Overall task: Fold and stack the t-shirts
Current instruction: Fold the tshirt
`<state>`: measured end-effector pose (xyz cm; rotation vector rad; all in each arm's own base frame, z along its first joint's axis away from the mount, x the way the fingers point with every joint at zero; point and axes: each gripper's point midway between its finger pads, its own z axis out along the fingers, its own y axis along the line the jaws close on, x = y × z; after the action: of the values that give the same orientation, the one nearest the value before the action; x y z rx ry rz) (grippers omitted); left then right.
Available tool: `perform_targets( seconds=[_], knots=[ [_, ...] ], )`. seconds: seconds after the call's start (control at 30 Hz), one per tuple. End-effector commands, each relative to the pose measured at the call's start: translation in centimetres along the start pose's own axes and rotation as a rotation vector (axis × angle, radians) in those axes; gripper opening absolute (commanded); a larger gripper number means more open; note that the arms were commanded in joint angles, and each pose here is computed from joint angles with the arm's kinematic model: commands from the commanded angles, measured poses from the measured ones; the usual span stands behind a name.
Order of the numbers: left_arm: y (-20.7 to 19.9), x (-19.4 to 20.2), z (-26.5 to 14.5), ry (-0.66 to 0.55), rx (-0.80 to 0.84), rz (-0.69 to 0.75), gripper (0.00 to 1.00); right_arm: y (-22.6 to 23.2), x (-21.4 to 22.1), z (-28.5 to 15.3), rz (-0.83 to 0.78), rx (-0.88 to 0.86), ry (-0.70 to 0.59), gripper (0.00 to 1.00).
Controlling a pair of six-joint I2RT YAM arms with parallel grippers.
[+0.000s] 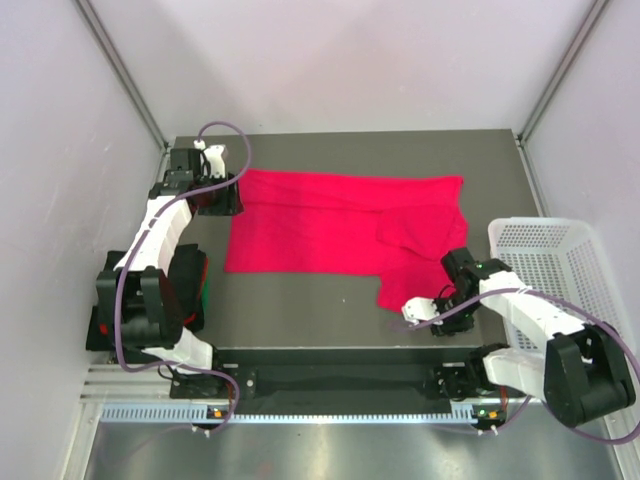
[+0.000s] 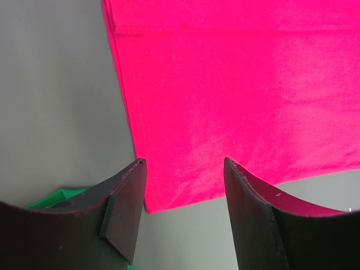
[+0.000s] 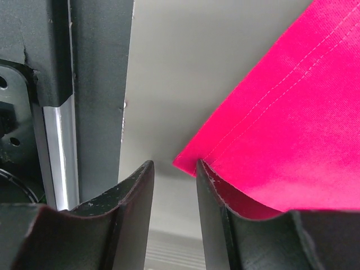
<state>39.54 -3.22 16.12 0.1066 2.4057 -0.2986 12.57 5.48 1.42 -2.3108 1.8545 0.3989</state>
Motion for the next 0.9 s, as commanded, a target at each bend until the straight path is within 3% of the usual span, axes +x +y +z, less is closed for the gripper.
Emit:
perform_targets(
  seconds=[0.0, 0.13, 0.17, 0.27, 0.37, 0.47, 0.6, 0.87],
  knots=[
    [0.1, -1.3, -0.6, -0.037, -0.014, 0.022, 0.63, -0.1, -0.3, 0.5, -0.002, -0.009, -0.008, 0.38],
    [0.1, -0.9, -0.5, -0.009, -0.007, 0.027, 0.66, -1.1, 0.1, 1.1, 0.010, 0.029, 0.014, 0.33],
    [0.1, -0.8, -0.5, -0.002, -0.007, 0.028, 0.66, -1.3, 0.2, 1.2, 0.017, 0.044, 0.021, 0.21],
    [0.3, 0.3, -0.2, 0.050, -0.004, 0.044, 0.65, -2.0, 0.3, 0.8, 0.020, 0.080, 0.034, 0.01],
    [0.6, 2.4, 0.1, 0.146, 0.000, 0.063, 0.64, -2.8, 0.2, -1.2, 0.019, 0.152, 0.053, 0.00],
    [0.7, 5.1, 0.1, 0.274, 0.008, 0.061, 0.64, -4.7, -1.7, -5.2, 0.016, 0.278, 0.003, 0.00],
    [1.0, 8.1, 0.4, 0.425, 0.020, 0.041, 0.62, -5.1, -2.9, -7.1, 0.069, 0.348, -0.045, 0.00],
    [3.5, 10.2, 1.1, 0.525, -0.084, 0.077, 0.59, -5.6, -3.8, -8.3, 0.125, 0.430, -0.114, 0.00]
  ],
)
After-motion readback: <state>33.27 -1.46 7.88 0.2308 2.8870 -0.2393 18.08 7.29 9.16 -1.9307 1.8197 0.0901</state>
